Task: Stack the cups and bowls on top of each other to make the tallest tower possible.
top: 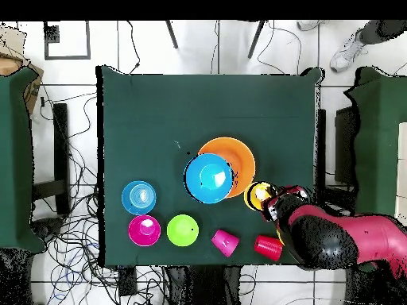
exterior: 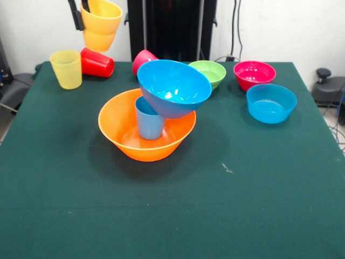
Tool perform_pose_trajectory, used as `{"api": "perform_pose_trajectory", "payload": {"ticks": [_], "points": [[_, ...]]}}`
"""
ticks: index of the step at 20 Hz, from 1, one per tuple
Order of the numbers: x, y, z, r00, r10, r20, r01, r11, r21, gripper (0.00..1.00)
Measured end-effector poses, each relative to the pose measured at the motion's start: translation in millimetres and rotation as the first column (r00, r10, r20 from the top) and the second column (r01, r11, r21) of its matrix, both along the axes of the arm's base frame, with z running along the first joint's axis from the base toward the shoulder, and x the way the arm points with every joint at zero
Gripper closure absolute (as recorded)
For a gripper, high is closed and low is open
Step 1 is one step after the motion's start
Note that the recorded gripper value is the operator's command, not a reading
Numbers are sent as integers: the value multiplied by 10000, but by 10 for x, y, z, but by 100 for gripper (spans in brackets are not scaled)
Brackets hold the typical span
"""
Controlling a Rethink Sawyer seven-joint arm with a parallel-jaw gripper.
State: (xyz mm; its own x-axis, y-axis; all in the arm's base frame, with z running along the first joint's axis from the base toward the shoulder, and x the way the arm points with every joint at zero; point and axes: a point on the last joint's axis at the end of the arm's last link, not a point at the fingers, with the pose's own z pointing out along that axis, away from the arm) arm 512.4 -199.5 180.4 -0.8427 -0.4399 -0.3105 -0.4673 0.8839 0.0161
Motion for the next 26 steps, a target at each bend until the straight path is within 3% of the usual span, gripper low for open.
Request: {"api": "perform_pose_trajectory", "payload": {"ticks": [20, 26], "points": [[-66, 69, -136, 9993, -137, -358, 134, 9999, -78, 100], [-60, 129, -101, 9989, -134, -457, 122, 9996, -265, 100]]}}
